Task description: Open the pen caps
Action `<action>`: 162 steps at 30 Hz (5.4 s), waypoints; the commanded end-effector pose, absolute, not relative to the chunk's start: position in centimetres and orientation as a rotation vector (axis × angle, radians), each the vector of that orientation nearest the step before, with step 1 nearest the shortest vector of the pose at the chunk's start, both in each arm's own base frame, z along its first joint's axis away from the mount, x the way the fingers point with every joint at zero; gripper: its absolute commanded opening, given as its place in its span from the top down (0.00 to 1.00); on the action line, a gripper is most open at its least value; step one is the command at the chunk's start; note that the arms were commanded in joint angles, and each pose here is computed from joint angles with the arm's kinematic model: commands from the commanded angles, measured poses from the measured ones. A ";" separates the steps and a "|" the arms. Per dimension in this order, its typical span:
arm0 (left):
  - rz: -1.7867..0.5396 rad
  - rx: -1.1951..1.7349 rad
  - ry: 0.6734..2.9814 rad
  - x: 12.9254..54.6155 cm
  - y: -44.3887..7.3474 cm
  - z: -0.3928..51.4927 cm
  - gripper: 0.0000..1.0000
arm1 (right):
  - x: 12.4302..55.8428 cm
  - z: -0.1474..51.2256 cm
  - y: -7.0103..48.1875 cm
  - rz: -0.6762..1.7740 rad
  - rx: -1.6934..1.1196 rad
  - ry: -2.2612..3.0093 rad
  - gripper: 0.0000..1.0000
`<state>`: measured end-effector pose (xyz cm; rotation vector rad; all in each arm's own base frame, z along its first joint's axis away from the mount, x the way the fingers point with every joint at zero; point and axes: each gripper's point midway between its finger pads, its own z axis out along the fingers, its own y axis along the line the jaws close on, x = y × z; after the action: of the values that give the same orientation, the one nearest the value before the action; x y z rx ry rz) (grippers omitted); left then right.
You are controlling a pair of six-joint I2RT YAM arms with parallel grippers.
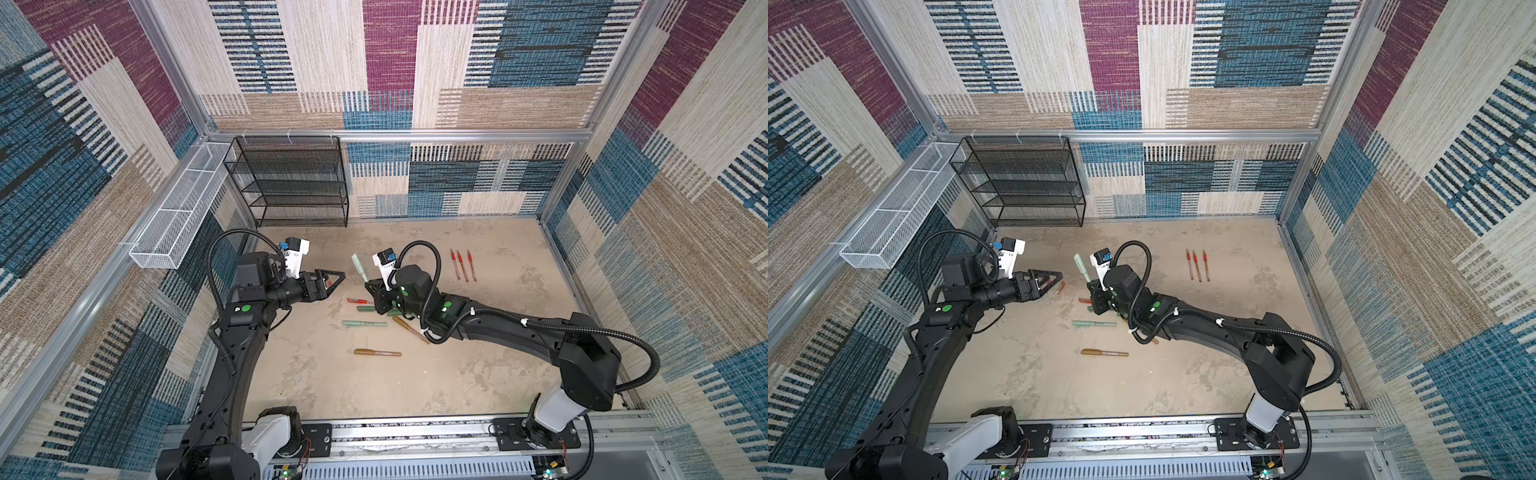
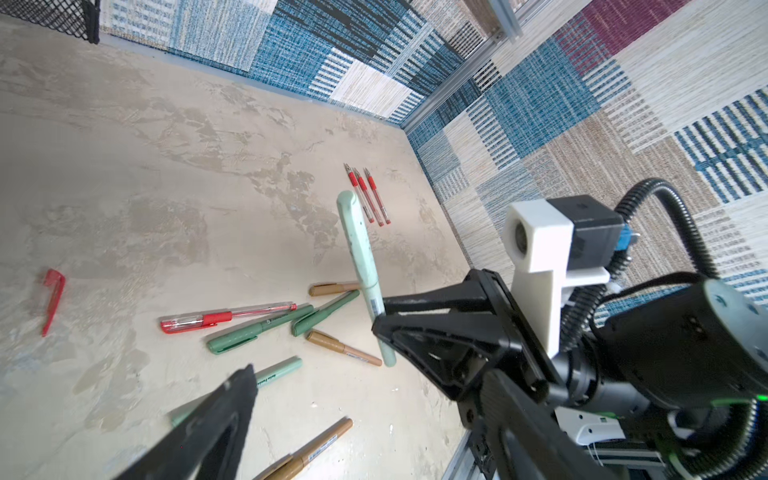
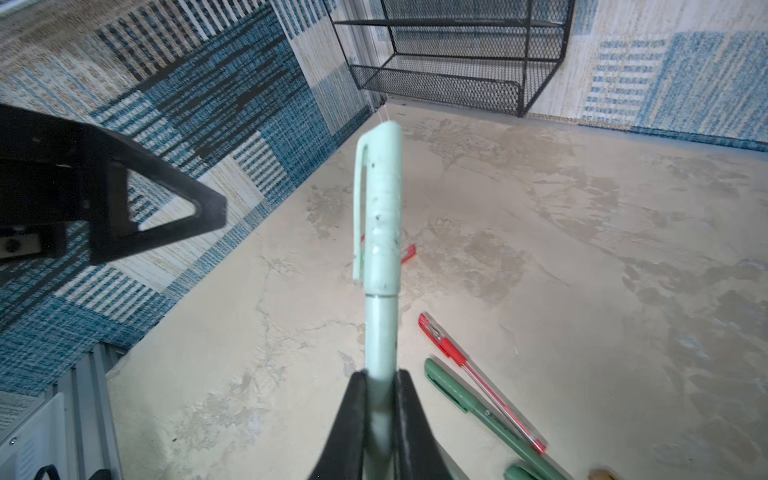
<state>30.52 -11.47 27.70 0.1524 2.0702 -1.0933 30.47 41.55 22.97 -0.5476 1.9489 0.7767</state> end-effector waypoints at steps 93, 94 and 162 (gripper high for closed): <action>-1.051 0.018 2.078 32.0 -10.0 27.2 1.00 | 24.6 18.5 43.9 0.888 -0.613 2.027 1.00; -1.050 0.014 2.079 32.1 -9.9 27.3 1.00 | 24.4 18.1 43.5 0.884 -0.606 2.037 1.00; -0.384 0.123 3.048 44.7 -9.2 2.2 0.76 | 24.7 23.0 22.9 0.591 -0.163 2.020 1.00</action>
<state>45.21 -9.80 2.62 0.1010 3.0204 -0.4492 24.45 23.23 21.93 -0.2032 2.0484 0.5860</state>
